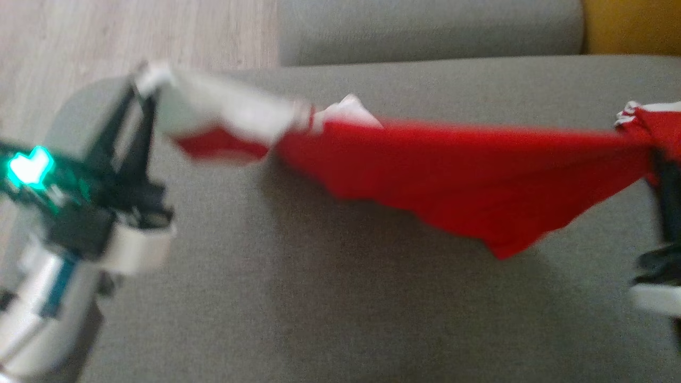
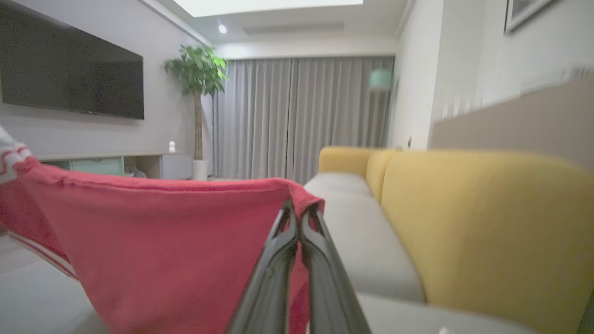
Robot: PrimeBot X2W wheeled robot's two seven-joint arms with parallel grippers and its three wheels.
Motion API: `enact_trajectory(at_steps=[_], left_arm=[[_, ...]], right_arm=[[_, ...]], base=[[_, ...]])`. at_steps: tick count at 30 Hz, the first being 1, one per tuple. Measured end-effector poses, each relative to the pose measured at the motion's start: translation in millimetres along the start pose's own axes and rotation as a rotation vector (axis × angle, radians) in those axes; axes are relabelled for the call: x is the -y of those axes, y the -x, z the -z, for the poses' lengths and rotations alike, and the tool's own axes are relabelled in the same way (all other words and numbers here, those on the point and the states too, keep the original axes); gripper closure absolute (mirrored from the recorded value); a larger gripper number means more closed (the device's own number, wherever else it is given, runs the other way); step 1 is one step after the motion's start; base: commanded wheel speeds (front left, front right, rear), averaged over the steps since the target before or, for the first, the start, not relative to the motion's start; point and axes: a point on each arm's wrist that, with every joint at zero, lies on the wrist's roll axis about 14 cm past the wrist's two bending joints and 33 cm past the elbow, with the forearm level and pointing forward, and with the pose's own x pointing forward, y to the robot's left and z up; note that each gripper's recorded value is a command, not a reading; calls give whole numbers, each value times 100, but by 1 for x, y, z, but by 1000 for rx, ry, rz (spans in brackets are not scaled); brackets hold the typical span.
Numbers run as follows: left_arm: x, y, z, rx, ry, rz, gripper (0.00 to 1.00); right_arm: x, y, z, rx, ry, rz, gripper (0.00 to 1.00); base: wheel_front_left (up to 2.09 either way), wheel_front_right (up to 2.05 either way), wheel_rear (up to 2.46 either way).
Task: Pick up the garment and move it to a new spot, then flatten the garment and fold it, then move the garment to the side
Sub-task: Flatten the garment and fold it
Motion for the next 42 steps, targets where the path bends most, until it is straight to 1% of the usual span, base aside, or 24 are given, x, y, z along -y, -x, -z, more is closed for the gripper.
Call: enact_trajectory(at_steps=[3, 7, 10, 12, 14, 16, 17, 18, 22, 25, 27, 30, 32, 35, 38, 42], left_arm=[[-22, -28, -71, 212, -58, 9, 100], [-39, -58, -150, 412, -102, 29, 100], [-48, -82, -181, 474, -132, 33, 100], [-52, -98, -182, 466, -118, 36, 100], [-53, -114, -169, 430, -90, 40, 100], [-52, -133, -146, 371, -68, 48, 100], [-50, -142, -131, 331, -55, 56, 100], [-49, -160, -102, 260, -35, 69, 100], [-45, -189, -51, 162, -9, 78, 100], [-43, -207, -28, 134, 3, 72, 100], [-44, -219, -25, 145, 12, 65, 100], [-43, -232, -32, 188, 20, 63, 100], [-41, -234, -37, 219, 33, 73, 100], [-35, -230, -27, 220, 74, 89, 100], [-17, -213, 14, 138, 177, 115, 100], [23, -156, 88, -53, 283, 199, 100]], right_arm=[[19, -7, -61, 151, 132, -11, 100], [38, -14, -128, 304, 273, -9, 100], [44, -31, -159, 359, 311, -14, 100], [46, -48, -166, 353, 335, -30, 100], [51, -69, -164, 324, 361, -37, 100], [53, -93, -155, 287, 366, -46, 100], [54, -106, -146, 253, 370, -55, 100], [54, -130, -128, 198, 375, -74, 100], [60, -174, -88, 98, 390, -92, 100], [67, -201, -73, 91, 410, -89, 100], [70, -219, -75, 121, 436, -84, 100], [72, -239, -87, 174, 479, -80, 100], [73, -246, -89, 189, 498, -80, 100], [75, -251, -74, 166, 494, -85, 100], [76, -249, -52, 134, 455, -91, 100], [80, -226, 8, 6, 385, -93, 100]], base=[[0, 0, 0], [0, 0, 0], [0, 0, 0], [0, 0, 0], [0, 0, 0], [0, 0, 0], [0, 0, 0], [0, 0, 0], [0, 0, 0], [0, 0, 0], [0, 0, 0], [0, 0, 0], [0, 0, 0], [0, 0, 0], [0, 0, 0], [0, 0, 0]])
